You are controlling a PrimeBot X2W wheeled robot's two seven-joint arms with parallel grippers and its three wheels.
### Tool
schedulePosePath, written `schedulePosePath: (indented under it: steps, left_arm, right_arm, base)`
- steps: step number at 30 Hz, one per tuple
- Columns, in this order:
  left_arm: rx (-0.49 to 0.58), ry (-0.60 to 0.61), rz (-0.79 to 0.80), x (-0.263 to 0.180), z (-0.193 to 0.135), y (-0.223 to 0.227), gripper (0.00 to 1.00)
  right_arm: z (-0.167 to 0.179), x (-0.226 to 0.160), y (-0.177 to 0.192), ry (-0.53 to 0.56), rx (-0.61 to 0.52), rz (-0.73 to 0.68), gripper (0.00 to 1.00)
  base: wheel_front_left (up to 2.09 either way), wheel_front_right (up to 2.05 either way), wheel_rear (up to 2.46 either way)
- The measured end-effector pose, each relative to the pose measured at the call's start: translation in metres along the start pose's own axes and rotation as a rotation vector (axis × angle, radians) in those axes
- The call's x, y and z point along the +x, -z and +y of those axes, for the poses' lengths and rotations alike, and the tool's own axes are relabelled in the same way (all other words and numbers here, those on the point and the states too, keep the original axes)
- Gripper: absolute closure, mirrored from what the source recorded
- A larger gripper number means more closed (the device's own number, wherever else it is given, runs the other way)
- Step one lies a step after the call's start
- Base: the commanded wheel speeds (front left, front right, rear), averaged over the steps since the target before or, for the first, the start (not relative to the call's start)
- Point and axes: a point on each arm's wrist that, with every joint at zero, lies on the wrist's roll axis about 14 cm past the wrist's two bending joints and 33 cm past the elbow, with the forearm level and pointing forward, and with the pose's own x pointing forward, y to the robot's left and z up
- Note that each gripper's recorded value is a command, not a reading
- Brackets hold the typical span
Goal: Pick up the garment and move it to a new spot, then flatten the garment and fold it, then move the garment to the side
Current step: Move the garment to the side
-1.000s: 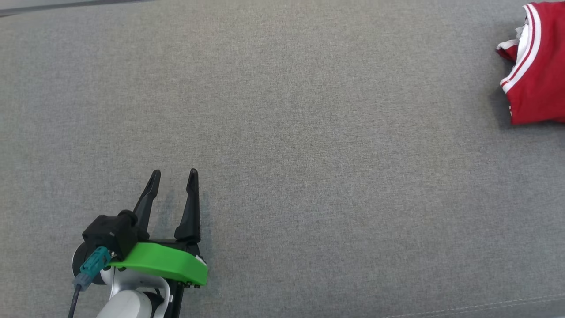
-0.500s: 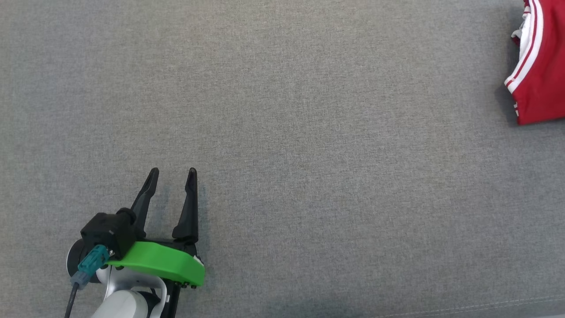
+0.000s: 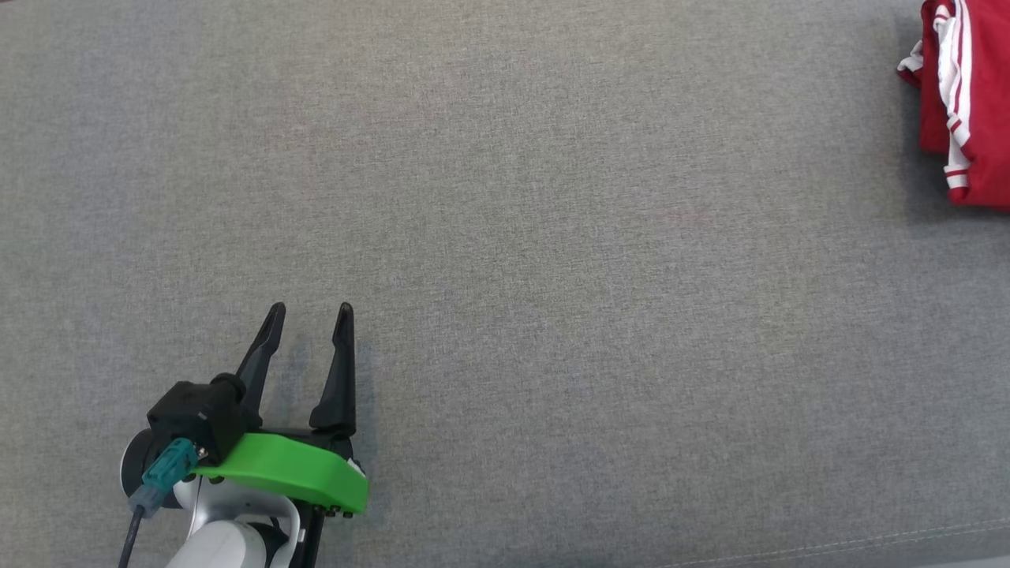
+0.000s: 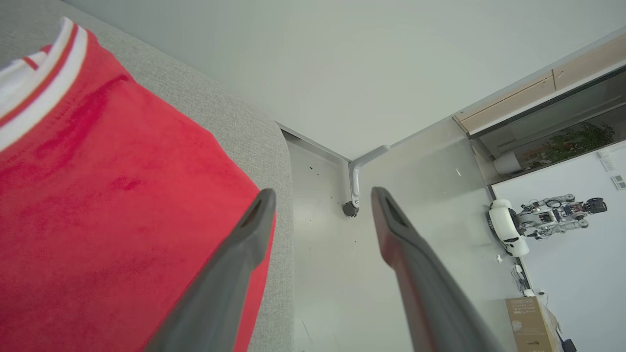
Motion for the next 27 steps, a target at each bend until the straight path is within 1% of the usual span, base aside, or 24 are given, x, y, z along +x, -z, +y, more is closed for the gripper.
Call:
schedulePosePath:
  steps: [4,8,11,16,19,22,25,27]
  left_arm:
    - [0.003,0.011,-0.014,0.000,-0.004,-0.004,0.00]
    - [0.001,0.019,-0.049,-0.001,-0.007,-0.014,0.00]
    - [-0.010,0.024,-0.099,-0.003,-0.009,-0.026,0.00]
    - [-0.028,0.015,-0.180,-0.008,-0.011,-0.047,0.00]
    - [-0.016,-0.006,-0.226,-0.015,-0.007,-0.058,0.00]
    - [-0.008,-0.041,-0.252,-0.025,-0.001,-0.063,0.00]
    - [0.023,-0.077,-0.287,-0.035,0.005,-0.070,0.00]
    - [0.027,-0.095,-0.299,-0.043,0.007,-0.072,0.00]
  right_arm:
    - [0.007,-0.003,-0.014,-0.008,0.024,-0.057,0.00]
    - [0.018,-0.011,-0.039,-0.026,0.045,-0.150,0.00]
    - [0.029,-0.020,-0.057,-0.048,0.086,-0.221,0.00]
    - [0.046,-0.043,-0.085,-0.085,0.177,-0.335,0.00]
    - [0.054,-0.060,-0.097,-0.105,0.234,-0.393,0.00]
    - [0.066,-0.078,-0.104,-0.131,0.305,-0.432,0.00]
    - [0.066,-0.096,-0.111,-0.134,0.357,-0.476,0.00]
    - [0.074,-0.108,-0.110,-0.148,0.397,-0.490,0.00]
  base:
    - [0.00,0.00,0.00]
    - [0.00,0.00,0.00]
    - [0.00,0.00,0.00]
    - [0.00,0.00,0.00]
    - [0.00,0.00,0.00]
    - [0.00,0.00,0.00]
    - [0.00,0.00,0.00]
    - [0.00,0.00,0.00]
